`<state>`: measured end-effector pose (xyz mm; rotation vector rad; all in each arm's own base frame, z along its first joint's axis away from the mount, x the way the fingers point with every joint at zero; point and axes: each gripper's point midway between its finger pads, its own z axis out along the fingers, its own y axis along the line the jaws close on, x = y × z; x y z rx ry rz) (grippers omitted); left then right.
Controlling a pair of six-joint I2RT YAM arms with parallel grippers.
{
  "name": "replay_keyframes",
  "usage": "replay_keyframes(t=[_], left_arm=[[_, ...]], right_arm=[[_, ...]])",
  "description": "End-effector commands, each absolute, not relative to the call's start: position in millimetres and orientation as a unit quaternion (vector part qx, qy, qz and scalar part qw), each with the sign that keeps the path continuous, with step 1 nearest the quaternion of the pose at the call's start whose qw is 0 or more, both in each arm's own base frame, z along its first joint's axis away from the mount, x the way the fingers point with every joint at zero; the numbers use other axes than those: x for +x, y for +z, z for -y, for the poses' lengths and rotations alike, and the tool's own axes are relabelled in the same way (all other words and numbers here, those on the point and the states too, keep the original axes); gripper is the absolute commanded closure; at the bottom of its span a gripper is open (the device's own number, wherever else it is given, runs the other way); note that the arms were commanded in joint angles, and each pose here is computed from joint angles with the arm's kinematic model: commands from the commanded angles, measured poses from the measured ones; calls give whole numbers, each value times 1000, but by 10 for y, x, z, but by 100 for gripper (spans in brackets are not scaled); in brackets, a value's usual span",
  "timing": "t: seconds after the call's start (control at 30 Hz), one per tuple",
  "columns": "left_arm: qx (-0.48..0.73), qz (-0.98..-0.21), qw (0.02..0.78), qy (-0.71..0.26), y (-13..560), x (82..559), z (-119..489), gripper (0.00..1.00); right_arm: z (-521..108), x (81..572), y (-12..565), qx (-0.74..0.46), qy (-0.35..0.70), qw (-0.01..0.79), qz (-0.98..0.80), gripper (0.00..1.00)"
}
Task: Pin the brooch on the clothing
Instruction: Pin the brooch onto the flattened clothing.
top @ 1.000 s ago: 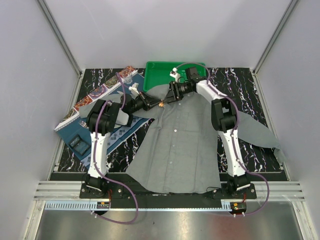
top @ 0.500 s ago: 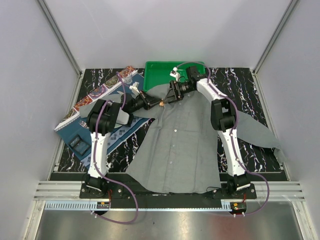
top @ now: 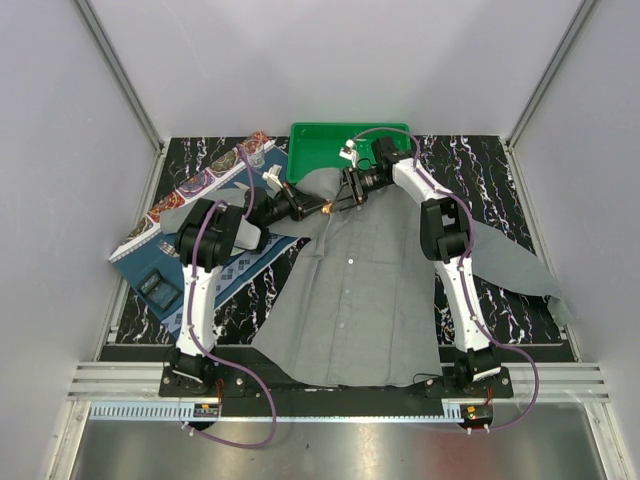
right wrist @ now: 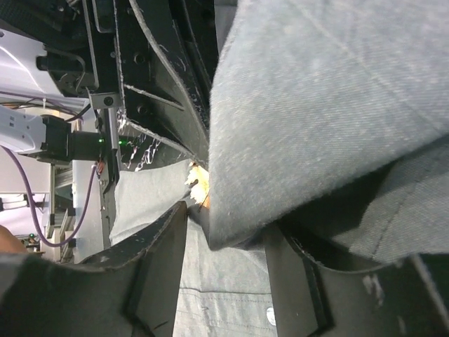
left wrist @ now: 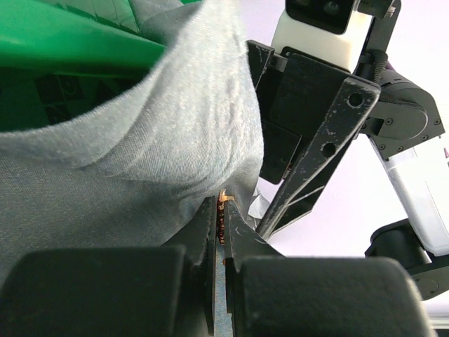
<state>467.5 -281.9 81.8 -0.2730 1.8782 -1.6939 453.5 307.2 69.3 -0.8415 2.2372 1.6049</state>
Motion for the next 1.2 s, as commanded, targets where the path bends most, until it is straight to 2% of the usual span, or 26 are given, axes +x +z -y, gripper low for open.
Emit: replay_keyframes(t=[0.0, 0.17, 0.23, 0.37, 0.4, 0.43, 0.5, 0.53, 0.67, 0.7, 0.8, 1.17], left_arm=[[-14, -628, 378, -680, 1469, 4647, 2905, 100], [-11, -627, 377, -682, 1494, 4629, 2926, 100], [-11, -628, 376, -681, 1481, 4619, 2925, 100], [-8, -629, 375, -681, 1470, 4602, 2926, 100], [-7, -628, 377, -681, 1482, 4601, 2926, 100], [-6, -627, 377, -681, 1487, 4603, 2926, 100], [-7, -627, 377, -682, 1494, 4608, 2926, 99], [-6, -626, 378, -682, 1504, 4606, 2926, 95], [-8, -622, 377, -686, 1532, 4606, 2905, 66], [-9, -620, 378, -688, 1547, 4601, 2888, 63], [-6, -619, 377, -689, 1557, 4575, 2854, 60], [25, -620, 377, -688, 1523, 4379, 2772, 60]], right_arm=[[-3073, 4459, 877, -307, 565, 139, -753, 49], [-3074, 4452, 889, -310, 566, 141, -751, 67], [-3071, 4448, 911, -309, 570, 140, -748, 71], [-3069, 4448, 933, -309, 574, 141, -745, 87], [-3072, 4447, 943, -308, 575, 141, -745, 98], [-3066, 4448, 943, -308, 576, 141, -744, 100], [-3057, 4443, 960, -304, 581, 138, -742, 100], [-3064, 4437, 954, -302, 582, 136, -743, 100], [-3047, 4450, 974, -295, 588, 133, -741, 100], [-3046, 4446, 984, -295, 588, 134, -741, 100], [-3047, 4442, 1016, -292, 595, 132, -737, 100], [-3071, 4459, 1122, -285, 611, 130, -727, 100]])
